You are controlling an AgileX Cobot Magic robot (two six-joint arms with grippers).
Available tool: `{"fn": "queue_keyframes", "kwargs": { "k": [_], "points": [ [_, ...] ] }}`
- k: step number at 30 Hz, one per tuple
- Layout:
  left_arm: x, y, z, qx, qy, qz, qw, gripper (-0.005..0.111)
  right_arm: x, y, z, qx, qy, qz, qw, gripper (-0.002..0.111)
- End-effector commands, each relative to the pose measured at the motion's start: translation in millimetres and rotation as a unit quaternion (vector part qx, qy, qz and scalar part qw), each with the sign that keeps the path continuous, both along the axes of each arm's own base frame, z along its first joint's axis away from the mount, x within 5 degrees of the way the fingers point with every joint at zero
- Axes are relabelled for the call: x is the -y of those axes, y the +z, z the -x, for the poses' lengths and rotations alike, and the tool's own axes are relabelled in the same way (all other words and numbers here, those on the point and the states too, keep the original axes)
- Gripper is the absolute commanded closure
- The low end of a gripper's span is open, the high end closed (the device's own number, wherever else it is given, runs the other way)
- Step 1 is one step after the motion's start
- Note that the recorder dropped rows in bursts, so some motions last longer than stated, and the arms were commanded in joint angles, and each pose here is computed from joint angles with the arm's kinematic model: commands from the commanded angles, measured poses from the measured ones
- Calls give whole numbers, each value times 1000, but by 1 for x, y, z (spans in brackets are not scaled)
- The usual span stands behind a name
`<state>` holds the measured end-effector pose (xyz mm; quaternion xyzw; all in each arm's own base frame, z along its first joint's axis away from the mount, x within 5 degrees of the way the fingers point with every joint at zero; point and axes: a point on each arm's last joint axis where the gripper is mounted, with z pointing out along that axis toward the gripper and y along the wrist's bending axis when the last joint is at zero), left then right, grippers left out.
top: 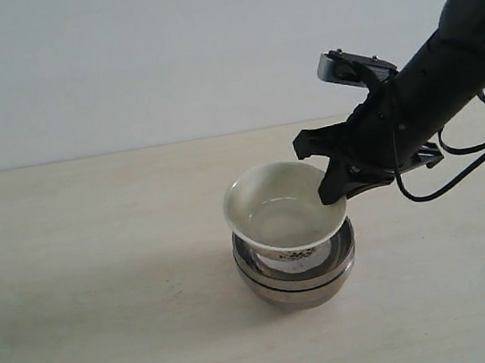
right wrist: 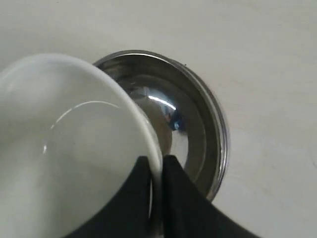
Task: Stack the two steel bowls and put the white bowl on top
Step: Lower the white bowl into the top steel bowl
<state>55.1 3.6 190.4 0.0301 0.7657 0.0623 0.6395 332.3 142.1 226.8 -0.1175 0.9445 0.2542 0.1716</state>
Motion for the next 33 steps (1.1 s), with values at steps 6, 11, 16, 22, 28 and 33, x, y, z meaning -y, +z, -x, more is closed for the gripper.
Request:
{"fn": "queue_keyframes", "kwargs": {
  "k": [6,11,16,22,28,33],
  "points": [
    [0,0,0,4,2,8,1000,103,13,0,-4,8,-9,20,1000,108],
    [0,0,0,4,2,8,1000,103,18,-8,-5,-13,-7,24,1000,108],
    [0,0,0,4,2,8,1000,103,17,-14,-7,-18,-5,26,999,108],
    [0,0,0,4,2,8,1000,103,16,-14,-9,-15,-9,19,1000,108],
    [0,0,0,4,2,8,1000,103,13,-14,-9,-14,-13,11,1000,108],
    [0,0,0,4,2,8,1000,103,5,-13,-8,-4,-16,10,1000,108]
  ]
}}
